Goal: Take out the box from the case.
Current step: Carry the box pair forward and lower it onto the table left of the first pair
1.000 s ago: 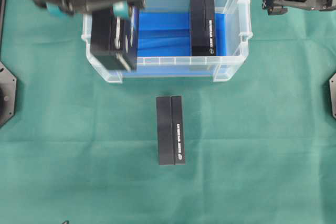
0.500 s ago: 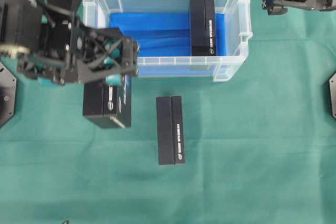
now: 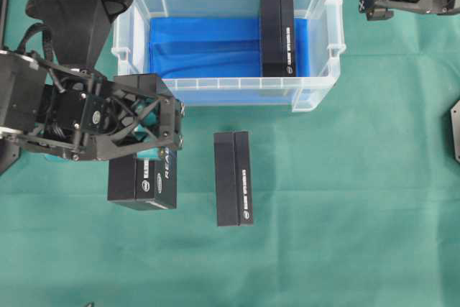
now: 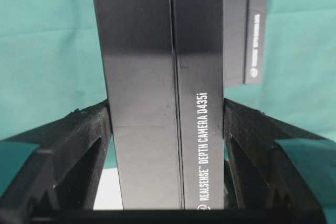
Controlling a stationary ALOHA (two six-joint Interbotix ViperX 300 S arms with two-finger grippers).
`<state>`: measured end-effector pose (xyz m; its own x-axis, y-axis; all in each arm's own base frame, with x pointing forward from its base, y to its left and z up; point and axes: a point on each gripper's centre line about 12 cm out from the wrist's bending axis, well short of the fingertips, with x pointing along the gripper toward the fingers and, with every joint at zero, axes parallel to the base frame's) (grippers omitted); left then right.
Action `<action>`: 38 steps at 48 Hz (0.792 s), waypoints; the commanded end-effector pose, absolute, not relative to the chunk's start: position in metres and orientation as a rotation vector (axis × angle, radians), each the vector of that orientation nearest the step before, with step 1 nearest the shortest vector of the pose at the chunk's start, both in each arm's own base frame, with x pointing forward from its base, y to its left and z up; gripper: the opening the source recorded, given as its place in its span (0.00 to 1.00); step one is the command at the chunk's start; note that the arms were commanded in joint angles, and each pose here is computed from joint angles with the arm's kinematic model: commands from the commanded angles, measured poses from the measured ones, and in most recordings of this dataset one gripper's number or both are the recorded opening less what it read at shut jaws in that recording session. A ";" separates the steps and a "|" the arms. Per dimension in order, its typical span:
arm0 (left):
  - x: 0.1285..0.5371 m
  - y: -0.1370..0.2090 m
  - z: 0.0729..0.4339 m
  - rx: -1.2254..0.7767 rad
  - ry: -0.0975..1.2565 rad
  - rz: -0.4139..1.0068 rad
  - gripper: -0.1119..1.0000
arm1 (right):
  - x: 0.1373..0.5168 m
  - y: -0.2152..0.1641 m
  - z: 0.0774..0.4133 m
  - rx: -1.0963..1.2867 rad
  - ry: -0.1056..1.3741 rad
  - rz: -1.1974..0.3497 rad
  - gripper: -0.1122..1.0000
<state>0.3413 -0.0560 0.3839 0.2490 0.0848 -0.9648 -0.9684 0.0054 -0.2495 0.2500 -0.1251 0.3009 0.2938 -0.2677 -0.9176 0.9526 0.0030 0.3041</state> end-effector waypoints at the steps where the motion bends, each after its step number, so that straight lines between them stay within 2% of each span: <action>1: 0.336 -0.056 0.396 -1.279 0.931 1.034 0.65 | 0.251 -0.125 0.313 1.168 0.738 -1.107 0.92; 24: 0.339 -0.056 0.388 -1.290 0.923 1.032 0.65 | 0.251 -0.125 0.313 1.166 0.739 -1.105 0.92; 38: 0.339 -0.060 0.350 -1.290 0.938 1.071 0.65 | 0.251 -0.125 0.314 1.166 0.738 -1.104 0.92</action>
